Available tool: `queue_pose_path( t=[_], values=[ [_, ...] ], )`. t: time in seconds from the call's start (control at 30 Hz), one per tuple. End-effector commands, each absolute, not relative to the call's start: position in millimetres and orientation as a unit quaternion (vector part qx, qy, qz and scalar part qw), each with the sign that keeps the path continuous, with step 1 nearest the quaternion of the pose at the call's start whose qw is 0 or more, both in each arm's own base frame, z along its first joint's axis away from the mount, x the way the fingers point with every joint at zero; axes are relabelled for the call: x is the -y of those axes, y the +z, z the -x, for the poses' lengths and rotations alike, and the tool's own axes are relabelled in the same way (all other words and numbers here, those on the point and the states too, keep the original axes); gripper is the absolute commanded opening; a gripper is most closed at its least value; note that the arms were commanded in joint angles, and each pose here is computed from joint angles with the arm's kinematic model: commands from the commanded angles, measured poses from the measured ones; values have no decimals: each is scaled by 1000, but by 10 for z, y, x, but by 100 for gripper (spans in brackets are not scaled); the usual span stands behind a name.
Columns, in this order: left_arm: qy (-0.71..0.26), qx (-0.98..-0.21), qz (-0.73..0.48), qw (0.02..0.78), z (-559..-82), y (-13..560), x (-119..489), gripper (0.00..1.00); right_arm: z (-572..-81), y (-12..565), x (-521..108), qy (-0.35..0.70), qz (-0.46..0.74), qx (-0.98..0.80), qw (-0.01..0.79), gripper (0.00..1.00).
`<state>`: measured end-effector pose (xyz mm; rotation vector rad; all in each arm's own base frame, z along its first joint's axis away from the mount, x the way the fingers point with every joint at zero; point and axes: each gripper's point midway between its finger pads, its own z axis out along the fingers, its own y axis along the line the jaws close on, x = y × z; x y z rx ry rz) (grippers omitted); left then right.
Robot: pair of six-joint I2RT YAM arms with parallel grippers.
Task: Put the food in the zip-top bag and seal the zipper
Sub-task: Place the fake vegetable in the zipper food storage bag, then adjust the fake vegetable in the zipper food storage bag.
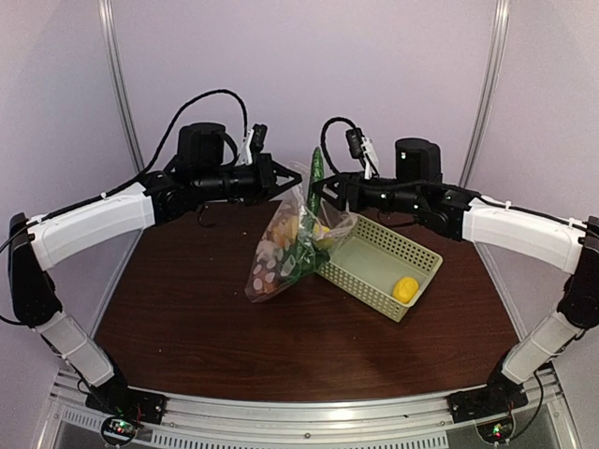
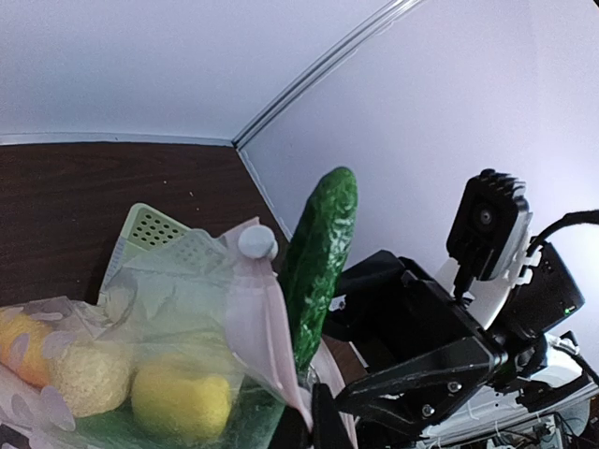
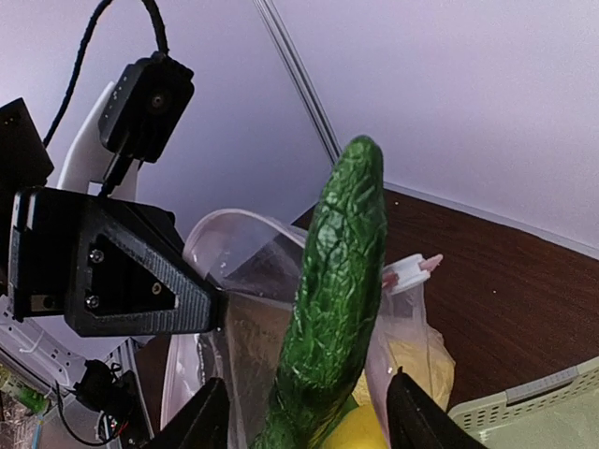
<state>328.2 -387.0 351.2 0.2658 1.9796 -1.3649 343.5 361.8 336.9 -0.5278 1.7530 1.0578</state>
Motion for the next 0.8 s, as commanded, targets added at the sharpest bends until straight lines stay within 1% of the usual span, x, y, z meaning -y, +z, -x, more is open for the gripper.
queue_pose_path(
  t=[0.0,0.13,0.27,0.33,0.43,0.53,0.67,0.77],
  values=[
    [-507,-737,-148,422,-3242,3796,3773,0,-3313,3457,-3430,380,284,-742,473,60],
    [-472,-750,-176,429,-3229,3674,3727,0,-3352,3624,-3190,353,303,-741,483,60],
    [-464,-753,-207,417,-3168,3559,3761,0,-3447,3722,-3109,308,327,-742,498,70],
    [-471,-753,-220,403,-3131,3496,3808,0,-3500,3710,-3166,299,347,-744,487,72],
    [-482,-751,-236,384,-3074,3435,3868,0,-3591,3602,-3313,305,366,-758,446,72],
    [-486,-752,-246,371,-3040,3372,3900,0,-3607,3480,-3492,336,383,-762,399,72],
    [-489,-749,-261,362,-3006,3317,3933,0,-3596,3420,-3655,380,387,-751,378,72],
    [-487,-751,-263,359,-3011,3275,3942,0,-3605,3370,-3699,388,389,-749,370,66]
  ],
)
